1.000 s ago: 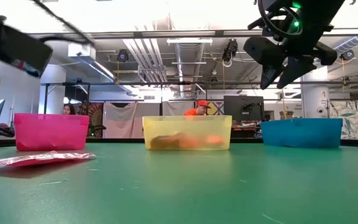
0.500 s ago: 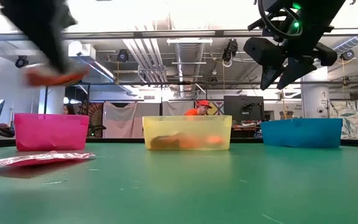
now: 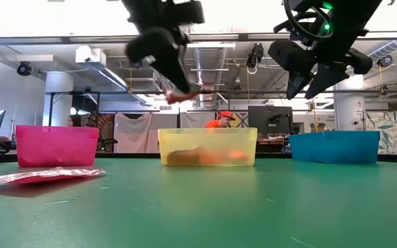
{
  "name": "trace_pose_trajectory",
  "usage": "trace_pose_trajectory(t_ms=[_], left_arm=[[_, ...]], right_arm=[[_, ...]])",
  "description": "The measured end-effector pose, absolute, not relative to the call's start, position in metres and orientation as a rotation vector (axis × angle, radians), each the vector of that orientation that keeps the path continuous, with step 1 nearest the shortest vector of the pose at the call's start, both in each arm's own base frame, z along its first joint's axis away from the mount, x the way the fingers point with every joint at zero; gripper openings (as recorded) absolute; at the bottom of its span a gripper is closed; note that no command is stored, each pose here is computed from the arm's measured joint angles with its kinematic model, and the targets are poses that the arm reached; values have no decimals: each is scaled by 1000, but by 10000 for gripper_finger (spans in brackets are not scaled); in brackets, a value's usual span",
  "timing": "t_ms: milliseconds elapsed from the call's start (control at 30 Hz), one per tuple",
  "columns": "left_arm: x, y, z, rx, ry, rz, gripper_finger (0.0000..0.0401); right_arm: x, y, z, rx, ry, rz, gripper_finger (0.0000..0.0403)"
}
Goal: Sort candy by brand, put in halloween buckets
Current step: Put the orange chocolate into the yellow bin
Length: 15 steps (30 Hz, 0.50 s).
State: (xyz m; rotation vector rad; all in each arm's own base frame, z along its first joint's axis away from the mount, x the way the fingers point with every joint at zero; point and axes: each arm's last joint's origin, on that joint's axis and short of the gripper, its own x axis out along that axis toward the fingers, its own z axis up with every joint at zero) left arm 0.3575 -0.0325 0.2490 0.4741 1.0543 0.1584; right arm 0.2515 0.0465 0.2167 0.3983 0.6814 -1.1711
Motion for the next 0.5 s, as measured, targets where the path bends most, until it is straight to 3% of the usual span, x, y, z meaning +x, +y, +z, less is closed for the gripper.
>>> trace_pose_trajectory(t_ms=[267, 500], left_arm=[[370, 33, 236, 380, 1077, 220, 6], [373, 36, 230, 374, 1090, 197, 72]], right_arm=[[252, 47, 217, 400, 680, -1170, 212], [253, 47, 217, 399, 677, -1158, 212]])
